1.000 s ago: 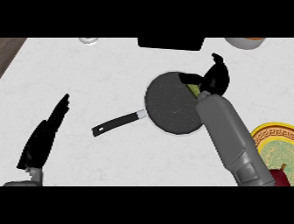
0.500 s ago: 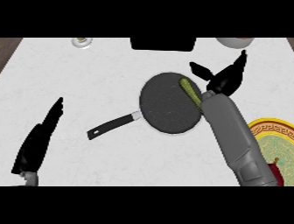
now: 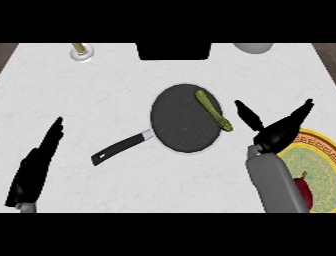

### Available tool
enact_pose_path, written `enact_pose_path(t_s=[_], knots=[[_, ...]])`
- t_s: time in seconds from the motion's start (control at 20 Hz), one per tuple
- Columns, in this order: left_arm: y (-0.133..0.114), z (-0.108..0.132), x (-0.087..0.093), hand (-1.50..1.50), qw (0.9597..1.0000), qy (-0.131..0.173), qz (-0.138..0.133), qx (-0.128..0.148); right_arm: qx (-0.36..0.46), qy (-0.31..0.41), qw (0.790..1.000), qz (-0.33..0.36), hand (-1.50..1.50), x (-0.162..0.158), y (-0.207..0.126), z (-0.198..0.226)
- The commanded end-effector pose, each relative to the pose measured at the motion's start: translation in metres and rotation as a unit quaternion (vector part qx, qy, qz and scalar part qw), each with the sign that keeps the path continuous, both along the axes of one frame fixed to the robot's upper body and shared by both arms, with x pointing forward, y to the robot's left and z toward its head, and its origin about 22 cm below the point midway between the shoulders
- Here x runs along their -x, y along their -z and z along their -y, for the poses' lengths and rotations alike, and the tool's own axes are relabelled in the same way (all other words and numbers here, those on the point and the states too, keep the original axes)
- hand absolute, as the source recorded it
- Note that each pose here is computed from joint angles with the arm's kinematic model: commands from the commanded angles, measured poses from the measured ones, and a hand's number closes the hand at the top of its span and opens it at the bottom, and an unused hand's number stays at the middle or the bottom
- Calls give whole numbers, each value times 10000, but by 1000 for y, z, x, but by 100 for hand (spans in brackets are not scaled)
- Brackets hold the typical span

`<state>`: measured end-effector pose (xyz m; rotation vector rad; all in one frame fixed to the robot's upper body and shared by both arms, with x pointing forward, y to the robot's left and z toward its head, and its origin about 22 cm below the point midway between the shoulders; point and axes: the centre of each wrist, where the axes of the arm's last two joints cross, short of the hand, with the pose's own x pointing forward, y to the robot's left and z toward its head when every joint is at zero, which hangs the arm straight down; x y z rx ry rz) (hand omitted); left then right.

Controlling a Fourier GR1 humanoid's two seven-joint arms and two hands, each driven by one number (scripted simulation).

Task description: Pick the squash from the plate and place it in the pan

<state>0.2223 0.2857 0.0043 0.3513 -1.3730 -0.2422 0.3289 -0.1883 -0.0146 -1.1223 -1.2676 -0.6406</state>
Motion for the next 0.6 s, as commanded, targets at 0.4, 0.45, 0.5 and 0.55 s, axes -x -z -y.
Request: enact_pose_path(t_s=[0.4, 0.45, 0.5, 0.55], knots=[[-2, -12, 4, 0, 10000, -16, -25, 16, 216, 290, 9992, 168, -150, 173, -17, 33], [-11, -7, 6, 0, 10000, -40, 30, -50, 272, 277, 9990, 207, -150, 183, -23, 33], [10, 5, 7, 0, 9999, -23, 78, -101, 169, 329, 9992, 145, -150, 199, -14, 14], [-4, 6, 7, 0, 9999, -12, -102, 71, 167, 284, 9995, -8, -150, 215, -22, 36]])
